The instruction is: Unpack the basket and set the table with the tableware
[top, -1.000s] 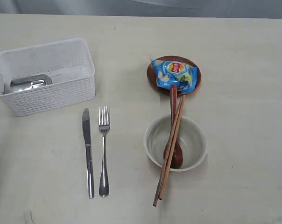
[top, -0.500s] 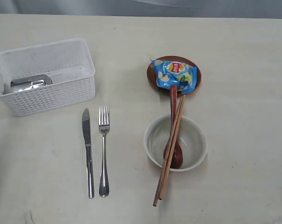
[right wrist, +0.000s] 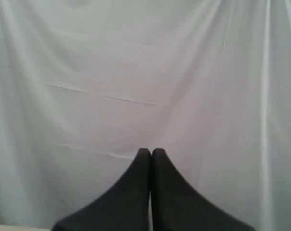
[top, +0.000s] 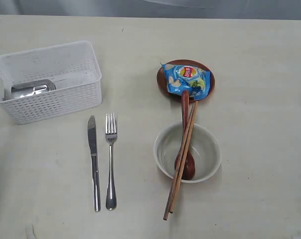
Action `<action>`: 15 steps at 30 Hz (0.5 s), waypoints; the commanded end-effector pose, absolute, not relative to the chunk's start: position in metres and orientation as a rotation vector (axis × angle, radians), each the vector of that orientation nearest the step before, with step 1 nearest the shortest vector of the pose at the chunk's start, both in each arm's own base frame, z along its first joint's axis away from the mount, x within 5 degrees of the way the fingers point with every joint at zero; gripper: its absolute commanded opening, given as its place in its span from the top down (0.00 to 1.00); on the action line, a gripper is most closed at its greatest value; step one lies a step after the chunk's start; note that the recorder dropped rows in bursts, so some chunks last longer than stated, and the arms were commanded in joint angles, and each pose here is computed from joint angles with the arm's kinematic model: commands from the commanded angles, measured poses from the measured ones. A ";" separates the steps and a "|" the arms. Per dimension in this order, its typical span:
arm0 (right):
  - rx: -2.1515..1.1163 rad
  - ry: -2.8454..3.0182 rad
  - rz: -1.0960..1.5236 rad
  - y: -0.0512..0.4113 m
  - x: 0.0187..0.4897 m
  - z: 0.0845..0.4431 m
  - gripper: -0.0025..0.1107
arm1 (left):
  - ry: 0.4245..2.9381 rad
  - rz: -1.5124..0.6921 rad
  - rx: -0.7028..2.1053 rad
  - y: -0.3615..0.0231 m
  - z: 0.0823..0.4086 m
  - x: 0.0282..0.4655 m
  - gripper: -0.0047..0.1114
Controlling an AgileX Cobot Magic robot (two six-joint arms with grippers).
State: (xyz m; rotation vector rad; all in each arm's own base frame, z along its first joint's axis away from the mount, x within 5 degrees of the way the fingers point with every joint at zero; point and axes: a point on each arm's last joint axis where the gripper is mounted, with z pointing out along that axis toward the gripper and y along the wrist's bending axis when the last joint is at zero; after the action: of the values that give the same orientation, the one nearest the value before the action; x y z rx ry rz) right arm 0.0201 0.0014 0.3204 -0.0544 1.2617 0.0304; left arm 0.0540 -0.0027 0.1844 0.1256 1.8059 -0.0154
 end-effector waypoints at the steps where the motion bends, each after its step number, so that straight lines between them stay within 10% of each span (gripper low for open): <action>1: -0.067 1.318 -0.002 0.002 0.034 0.290 0.98 | 1.795 -0.016 0.133 -0.003 0.185 0.054 0.96; 15: -0.127 1.558 -0.063 0.002 0.055 0.212 0.98 | 1.795 -0.016 0.133 -0.003 0.185 0.054 0.96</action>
State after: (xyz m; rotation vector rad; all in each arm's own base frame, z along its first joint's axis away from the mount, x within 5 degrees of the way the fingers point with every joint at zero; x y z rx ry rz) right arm 0.0540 0.0025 0.2215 -0.1007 1.5434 -0.0244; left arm 0.0540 -0.0027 0.1844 0.1256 1.8059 -0.0154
